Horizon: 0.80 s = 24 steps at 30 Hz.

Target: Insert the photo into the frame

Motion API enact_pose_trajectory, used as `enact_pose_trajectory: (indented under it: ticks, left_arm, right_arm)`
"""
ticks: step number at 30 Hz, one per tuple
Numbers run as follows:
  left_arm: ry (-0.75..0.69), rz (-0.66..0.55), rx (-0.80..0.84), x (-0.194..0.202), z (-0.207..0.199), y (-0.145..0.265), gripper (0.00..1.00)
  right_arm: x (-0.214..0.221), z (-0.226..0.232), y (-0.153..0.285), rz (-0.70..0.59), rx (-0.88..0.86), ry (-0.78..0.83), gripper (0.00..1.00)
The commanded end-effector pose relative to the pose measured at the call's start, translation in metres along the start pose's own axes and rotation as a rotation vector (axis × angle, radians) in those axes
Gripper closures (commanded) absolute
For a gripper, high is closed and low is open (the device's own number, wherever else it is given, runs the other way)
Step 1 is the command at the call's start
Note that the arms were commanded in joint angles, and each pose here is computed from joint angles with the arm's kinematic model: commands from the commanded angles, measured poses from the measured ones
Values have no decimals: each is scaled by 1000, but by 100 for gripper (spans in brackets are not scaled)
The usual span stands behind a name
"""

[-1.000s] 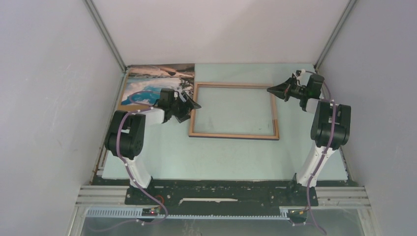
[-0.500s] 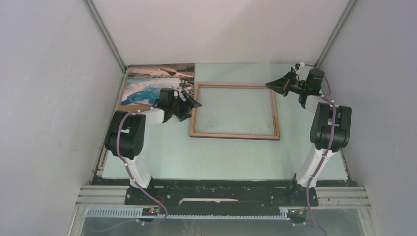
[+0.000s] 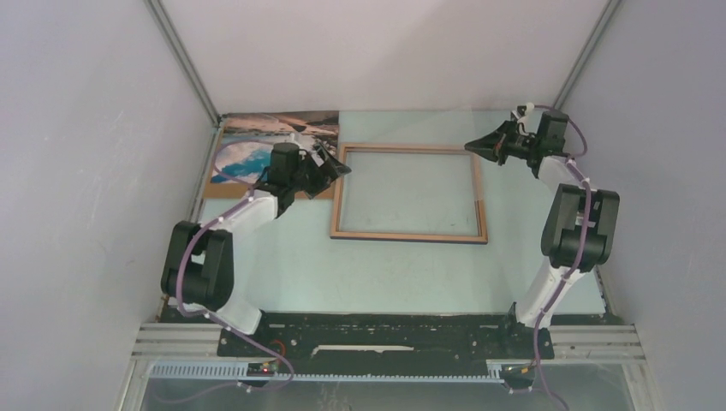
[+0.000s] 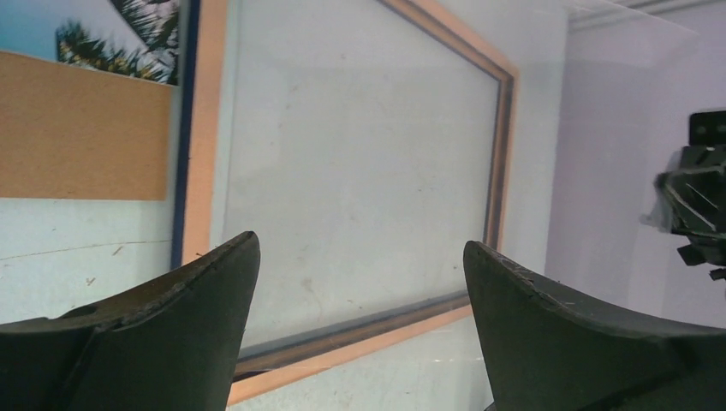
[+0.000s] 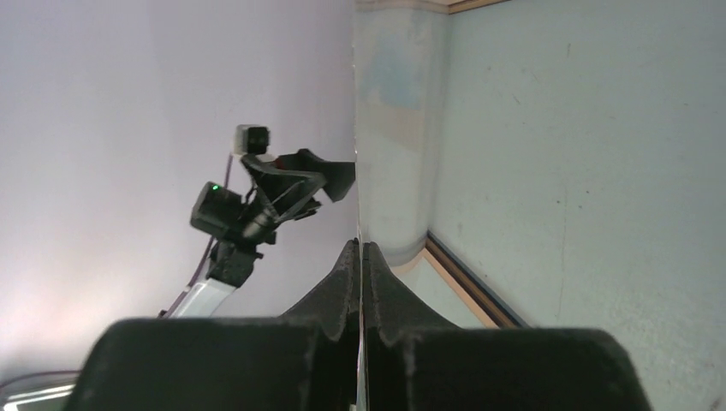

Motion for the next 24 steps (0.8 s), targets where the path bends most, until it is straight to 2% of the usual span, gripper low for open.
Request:
enact_pose_trajectory:
  ticks: [1,5,12,17,24]
  left_arm:
    - [-79,-50,50,-12,-27,16,6]
    - [-72,-18,77,-11,-36,9,6]
    - [-143,57,97,-3,-56,-35,7]
    - [-177,100,8,12,-53,-66,6]
    - [-181,142,-51,22,-42,-97,6]
  right_arm:
    - [-1,7,26,-35,91,52,100]
    - [-7,-15,52,-53,123,26,100]
    - [-9,-86,77,1,40,-60,100]
    - [-13,-134,100,-52,94,-146,100]
    - [-15,-172,115,-103,150,-224,100]
Point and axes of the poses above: each gripper's point midway between its finger pads, its own y axis back along the fingers, its own z axis along the line the jaws close on, x = y × z, the point moved 5 cm from there along y, back along the fingers, and after that the axes turned 1 degree about y, right-handed, at the moved point
